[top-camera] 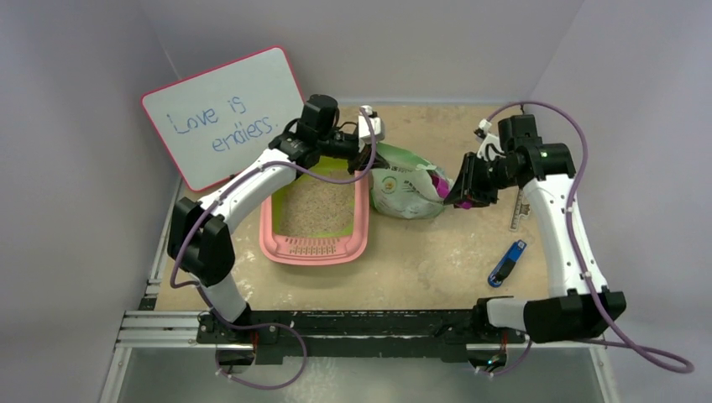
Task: Fill the litter box with clean litter
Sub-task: 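Scoop the cat litter from the cat litter bag.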
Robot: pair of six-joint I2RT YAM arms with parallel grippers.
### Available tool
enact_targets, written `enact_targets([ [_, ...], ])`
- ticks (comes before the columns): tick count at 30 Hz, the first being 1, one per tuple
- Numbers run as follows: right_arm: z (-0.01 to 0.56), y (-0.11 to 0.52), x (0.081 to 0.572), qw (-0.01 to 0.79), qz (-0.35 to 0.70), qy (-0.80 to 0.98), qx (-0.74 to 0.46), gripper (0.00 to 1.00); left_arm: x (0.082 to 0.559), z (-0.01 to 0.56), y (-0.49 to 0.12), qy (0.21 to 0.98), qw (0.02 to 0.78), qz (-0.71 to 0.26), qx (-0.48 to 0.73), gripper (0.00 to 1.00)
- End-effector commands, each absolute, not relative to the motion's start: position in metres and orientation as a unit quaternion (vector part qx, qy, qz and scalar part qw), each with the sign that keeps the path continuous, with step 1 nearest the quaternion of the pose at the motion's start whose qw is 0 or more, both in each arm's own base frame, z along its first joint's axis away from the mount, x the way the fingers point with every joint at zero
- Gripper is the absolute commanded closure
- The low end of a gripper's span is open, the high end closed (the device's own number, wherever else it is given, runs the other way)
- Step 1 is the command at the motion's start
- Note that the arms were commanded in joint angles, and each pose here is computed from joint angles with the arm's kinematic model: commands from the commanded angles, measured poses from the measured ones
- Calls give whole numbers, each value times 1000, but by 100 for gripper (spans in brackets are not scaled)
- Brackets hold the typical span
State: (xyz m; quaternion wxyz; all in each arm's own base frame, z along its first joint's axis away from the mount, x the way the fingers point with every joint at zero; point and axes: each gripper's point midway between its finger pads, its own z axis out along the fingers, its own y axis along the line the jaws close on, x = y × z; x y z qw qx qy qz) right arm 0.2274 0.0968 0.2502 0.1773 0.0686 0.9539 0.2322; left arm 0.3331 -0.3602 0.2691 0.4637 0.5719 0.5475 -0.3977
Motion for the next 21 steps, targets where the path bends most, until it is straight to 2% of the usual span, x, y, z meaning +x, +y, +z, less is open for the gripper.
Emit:
enact_targets([
  [1, 228, 83, 211, 101, 181, 973, 98, 100, 326, 343, -358, 446, 546, -396, 588, 100],
  [4, 223, 82, 221, 84, 155, 980, 94, 100, 318, 330, -355, 458, 539, -398, 584, 100],
  [10, 217, 123, 252, 39, 179, 983, 21, 100, 310, 313, -349, 476, 522, -397, 586, 100],
  [15, 226, 144, 277, 58, 216, 975, -4, 100, 312, 305, -346, 486, 521, -381, 589, 100],
  [17, 229, 164, 291, 76, 282, 956, -7, 100, 313, 302, -347, 487, 518, -384, 588, 100],
  [21, 232, 168, 304, 93, 335, 937, -18, 100, 315, 299, -346, 493, 519, -381, 585, 100],
])
